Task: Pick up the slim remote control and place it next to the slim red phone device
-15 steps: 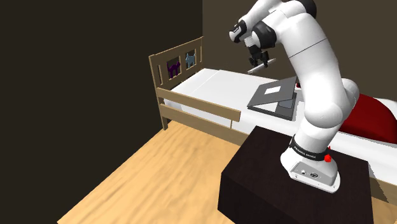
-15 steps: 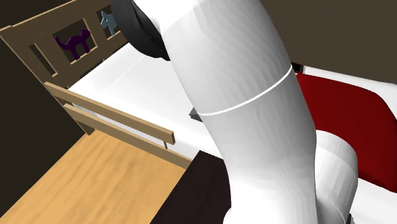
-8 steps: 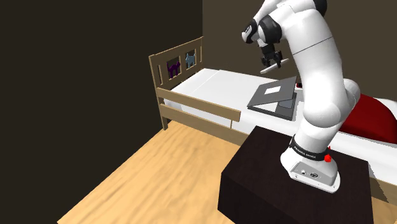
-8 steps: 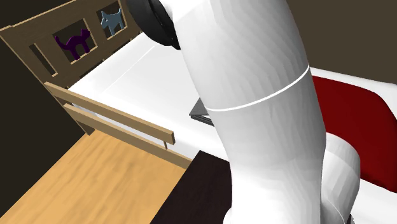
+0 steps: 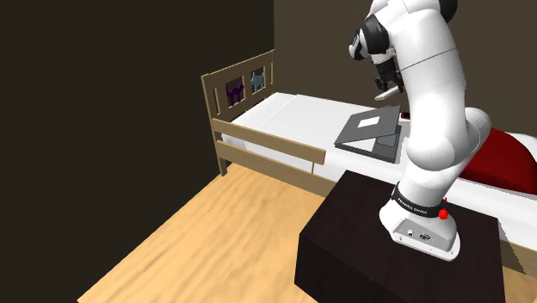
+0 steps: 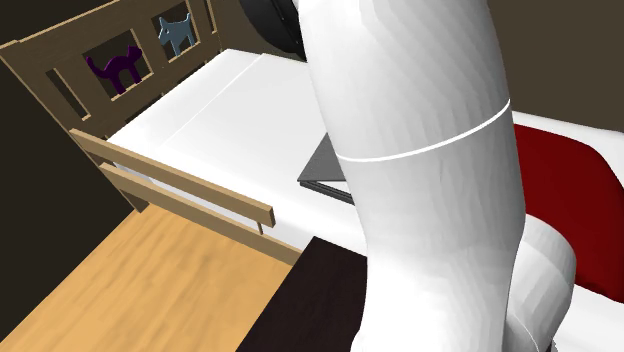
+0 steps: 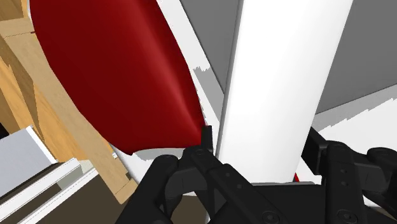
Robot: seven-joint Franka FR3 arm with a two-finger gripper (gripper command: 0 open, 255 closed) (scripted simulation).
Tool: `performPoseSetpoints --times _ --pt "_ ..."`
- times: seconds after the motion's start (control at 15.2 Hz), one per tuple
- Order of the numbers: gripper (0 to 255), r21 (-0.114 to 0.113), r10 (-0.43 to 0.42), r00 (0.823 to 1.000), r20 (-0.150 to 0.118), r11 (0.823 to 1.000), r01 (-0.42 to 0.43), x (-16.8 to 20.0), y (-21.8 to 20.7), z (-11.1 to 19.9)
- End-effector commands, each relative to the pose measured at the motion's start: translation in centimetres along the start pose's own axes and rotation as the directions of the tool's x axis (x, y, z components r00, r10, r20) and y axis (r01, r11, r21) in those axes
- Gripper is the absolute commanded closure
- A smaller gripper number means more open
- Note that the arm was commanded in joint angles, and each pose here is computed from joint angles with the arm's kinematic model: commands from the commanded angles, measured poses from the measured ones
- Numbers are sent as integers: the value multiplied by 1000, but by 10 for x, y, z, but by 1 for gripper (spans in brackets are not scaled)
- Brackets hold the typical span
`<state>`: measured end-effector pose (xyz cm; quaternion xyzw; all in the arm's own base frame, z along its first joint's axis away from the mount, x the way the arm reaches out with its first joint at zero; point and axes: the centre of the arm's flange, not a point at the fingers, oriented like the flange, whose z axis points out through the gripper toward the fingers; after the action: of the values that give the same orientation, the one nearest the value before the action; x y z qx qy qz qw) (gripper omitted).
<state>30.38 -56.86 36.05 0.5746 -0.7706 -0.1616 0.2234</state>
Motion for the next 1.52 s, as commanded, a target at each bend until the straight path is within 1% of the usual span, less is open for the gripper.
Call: performPoseSetpoints --times 0.0,0.26,1.45 --pt "255 0 -1 1000 -1 1000 1 20 15 11" --pt "255 0 -1 1000 -1 1000 1 55 45 35" --pt "255 0 -1 1000 -1 1000 1 40 -3 115"
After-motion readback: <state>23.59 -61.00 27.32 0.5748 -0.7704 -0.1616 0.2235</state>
